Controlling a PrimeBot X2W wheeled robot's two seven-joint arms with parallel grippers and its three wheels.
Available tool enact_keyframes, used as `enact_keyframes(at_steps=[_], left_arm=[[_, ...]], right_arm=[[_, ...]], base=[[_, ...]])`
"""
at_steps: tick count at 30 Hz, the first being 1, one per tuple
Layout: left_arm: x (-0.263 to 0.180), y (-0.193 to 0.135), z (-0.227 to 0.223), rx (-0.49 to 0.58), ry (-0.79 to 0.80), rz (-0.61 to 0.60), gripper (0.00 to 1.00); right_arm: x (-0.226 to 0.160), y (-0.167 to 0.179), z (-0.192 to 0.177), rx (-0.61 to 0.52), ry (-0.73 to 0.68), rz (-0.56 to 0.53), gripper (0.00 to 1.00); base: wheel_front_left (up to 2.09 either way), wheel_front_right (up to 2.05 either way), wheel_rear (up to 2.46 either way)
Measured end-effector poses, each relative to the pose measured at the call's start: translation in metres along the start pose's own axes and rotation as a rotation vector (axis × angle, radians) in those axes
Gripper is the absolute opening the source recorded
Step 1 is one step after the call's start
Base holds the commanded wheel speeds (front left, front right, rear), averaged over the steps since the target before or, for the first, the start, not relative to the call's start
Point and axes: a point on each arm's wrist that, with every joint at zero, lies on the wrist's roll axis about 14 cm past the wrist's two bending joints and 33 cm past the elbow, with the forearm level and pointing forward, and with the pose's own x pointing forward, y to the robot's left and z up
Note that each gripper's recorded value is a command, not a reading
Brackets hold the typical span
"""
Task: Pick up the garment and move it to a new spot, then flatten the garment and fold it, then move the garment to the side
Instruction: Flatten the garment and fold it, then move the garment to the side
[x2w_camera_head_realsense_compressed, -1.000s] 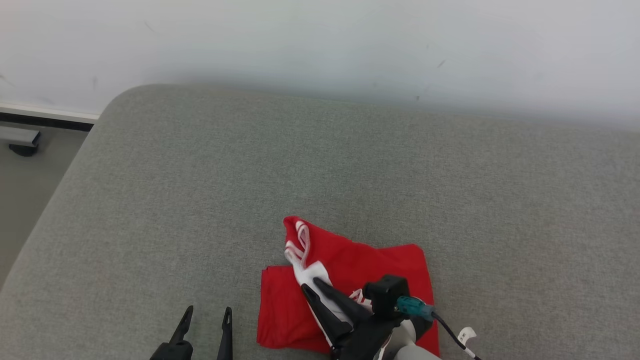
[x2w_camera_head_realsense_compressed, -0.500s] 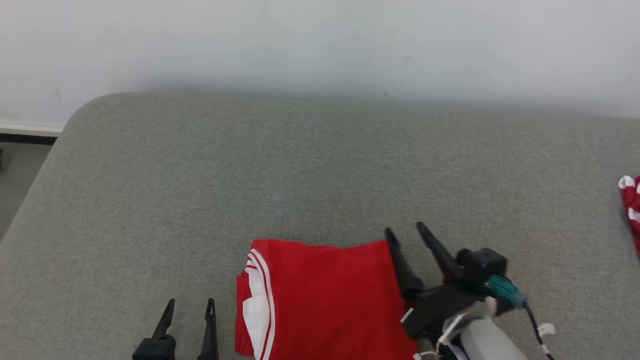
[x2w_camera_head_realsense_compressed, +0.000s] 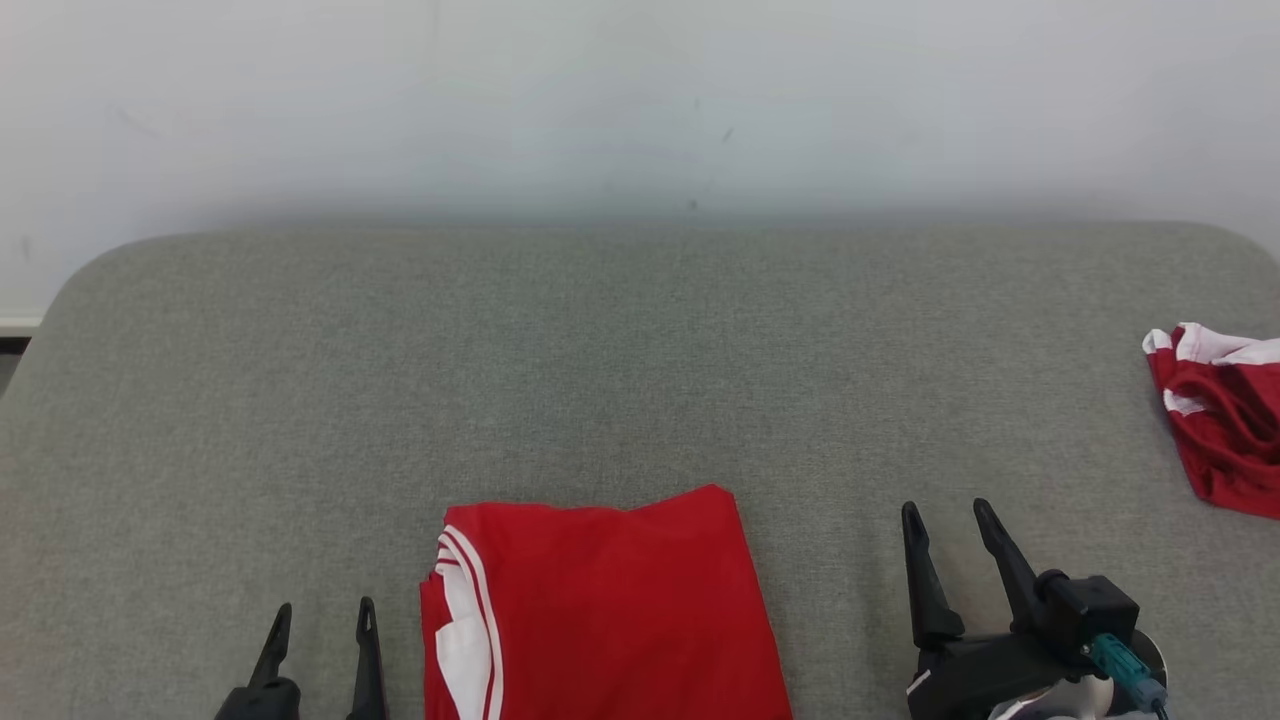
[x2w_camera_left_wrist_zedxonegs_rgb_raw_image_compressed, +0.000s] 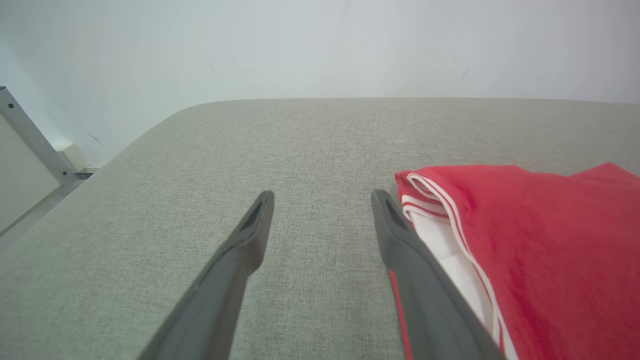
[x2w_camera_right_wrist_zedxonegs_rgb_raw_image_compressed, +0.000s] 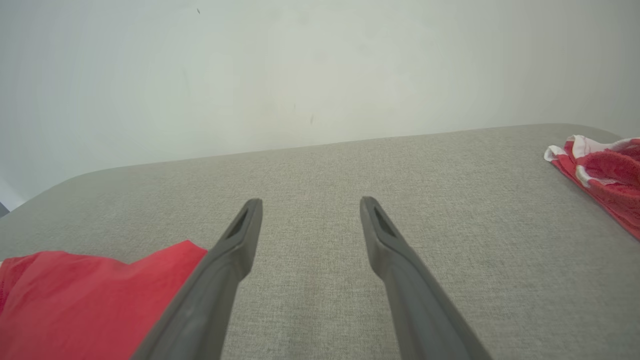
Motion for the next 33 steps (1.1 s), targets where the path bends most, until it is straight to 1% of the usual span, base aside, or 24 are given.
enact_keyframes(at_steps=[9,16,23,33], left_arm=[[-0.001,-0.003,0.015,0.008,-0.048,-0.015,1.00],[-0.003,-0.009,0.018,0.007,-0.060,-0.033,1.00],[-0.004,-0.015,0.019,-0.004,-0.064,-0.060,1.00],[-0.004,-0.019,0.020,-0.030,-0.068,-0.087,1.00]], right_arm=[[-0.017,-0.013,0.009,0.012,-0.030,-0.045,1.00],[-0.029,-0.018,0.008,0.011,-0.029,-0.065,1.00],[-0.038,-0.023,0.013,-0.027,-0.040,-0.079,1.00],[-0.046,-0.037,0.020,-0.040,-0.062,-0.121,1.00]], base=[[0.00,0.00,0.00],[0.00,0.00,0.00],[0.00,0.00,0.00],[0.00,0.00,0.00]])
